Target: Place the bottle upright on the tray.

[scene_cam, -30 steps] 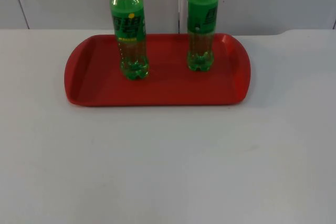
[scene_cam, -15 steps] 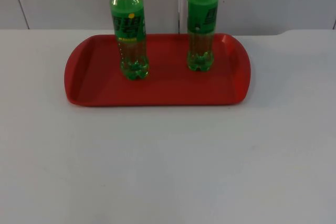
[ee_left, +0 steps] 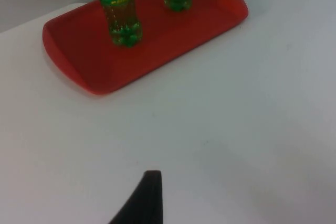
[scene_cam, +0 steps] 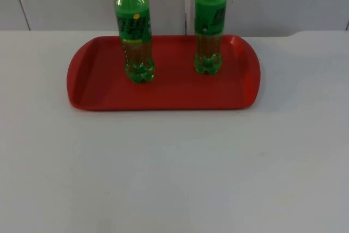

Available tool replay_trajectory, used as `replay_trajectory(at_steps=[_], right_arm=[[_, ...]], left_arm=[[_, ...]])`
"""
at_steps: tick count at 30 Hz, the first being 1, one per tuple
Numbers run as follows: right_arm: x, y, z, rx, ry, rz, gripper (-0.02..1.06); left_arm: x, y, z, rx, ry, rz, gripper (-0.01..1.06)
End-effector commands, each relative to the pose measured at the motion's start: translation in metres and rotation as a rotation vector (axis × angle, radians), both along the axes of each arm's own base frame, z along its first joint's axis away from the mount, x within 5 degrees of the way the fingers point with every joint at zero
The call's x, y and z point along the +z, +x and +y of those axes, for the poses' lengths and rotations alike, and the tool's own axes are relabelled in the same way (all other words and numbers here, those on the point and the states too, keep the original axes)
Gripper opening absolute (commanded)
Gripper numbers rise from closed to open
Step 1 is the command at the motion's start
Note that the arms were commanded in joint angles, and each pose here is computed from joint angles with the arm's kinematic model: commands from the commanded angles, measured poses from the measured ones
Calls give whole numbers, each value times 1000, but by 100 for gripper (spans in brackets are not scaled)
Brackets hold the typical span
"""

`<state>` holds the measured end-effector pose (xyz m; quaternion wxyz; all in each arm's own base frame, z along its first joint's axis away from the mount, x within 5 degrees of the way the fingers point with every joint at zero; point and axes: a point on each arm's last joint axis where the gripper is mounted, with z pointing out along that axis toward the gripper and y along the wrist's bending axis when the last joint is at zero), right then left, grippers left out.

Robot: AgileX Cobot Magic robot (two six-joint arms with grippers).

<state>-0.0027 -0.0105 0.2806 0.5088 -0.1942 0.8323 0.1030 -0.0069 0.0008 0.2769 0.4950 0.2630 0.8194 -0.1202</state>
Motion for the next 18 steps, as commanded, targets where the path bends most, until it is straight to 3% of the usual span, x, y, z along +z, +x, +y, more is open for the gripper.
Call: replay_trajectory(at_steps=[1,18], right_arm=[[0,0,-1,-8,-10,-12,105],[0,0,-1,-3,-9,-11,105]], left_arm=[[-1,0,0,-4,-12,-2,105],[0,1,-1,-3,-17,-11,105]])
